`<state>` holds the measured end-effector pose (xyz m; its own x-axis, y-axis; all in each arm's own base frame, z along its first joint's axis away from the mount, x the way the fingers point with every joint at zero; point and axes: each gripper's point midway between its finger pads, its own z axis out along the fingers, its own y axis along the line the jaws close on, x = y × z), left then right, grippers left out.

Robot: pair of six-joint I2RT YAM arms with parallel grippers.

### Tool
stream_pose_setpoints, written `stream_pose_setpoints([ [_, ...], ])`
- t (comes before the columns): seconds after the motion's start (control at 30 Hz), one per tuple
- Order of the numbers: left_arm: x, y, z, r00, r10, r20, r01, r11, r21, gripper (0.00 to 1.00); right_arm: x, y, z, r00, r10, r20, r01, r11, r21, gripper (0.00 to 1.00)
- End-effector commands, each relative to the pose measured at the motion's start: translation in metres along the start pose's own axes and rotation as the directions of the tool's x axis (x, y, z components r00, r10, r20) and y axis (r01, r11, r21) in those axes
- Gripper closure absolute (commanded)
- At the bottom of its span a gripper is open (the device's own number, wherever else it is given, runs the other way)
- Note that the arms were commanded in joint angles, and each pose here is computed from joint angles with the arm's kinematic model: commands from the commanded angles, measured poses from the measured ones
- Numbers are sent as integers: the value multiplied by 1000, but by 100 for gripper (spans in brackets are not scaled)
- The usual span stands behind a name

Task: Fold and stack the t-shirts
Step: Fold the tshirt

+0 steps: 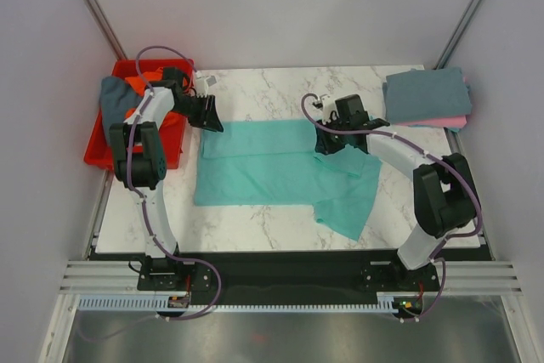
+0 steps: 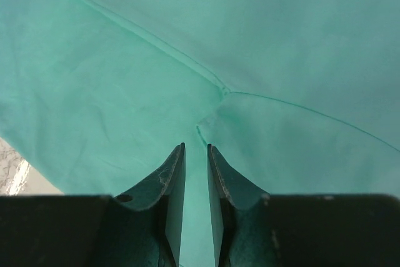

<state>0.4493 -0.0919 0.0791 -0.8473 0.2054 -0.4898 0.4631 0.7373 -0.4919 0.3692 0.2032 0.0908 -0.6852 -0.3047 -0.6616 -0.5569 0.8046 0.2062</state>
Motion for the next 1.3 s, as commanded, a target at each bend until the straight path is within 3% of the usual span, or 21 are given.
stream_pose_setpoints([
  [0.0, -20, -6, -6, 998, -30, 47, 30, 1000, 9, 55, -29, -33, -1, 998, 14, 63, -19, 996, 85, 72],
  [0.13, -17, 4, 6, 991, -134, 12, 134, 991, -16, 55, -35, -74, 6, 995, 75, 71, -85, 987, 137, 70],
  [0.4, -10, 26, 12, 992, -119, -38, 114, 985, -126, 55, -31, -139, 23, 981, 187, 57, -194, 967, 166, 71],
  [0.77, -7, 81, 25, 987, -144, -70, 113, 937, -330, 53, -2, -171, 59, 959, 278, -48, -264, 946, 187, 63],
  [0.97, -10, 101, 33, 990, -123, -71, 88, 923, -374, 52, -23, -204, 70, 963, 268, 3, -258, 925, 278, 60],
  [1.27, -54, 99, 62, 998, 32, -57, -52, 907, -419, 48, -42, -256, 81, 969, 237, 66, -244, 889, 387, 59],
])
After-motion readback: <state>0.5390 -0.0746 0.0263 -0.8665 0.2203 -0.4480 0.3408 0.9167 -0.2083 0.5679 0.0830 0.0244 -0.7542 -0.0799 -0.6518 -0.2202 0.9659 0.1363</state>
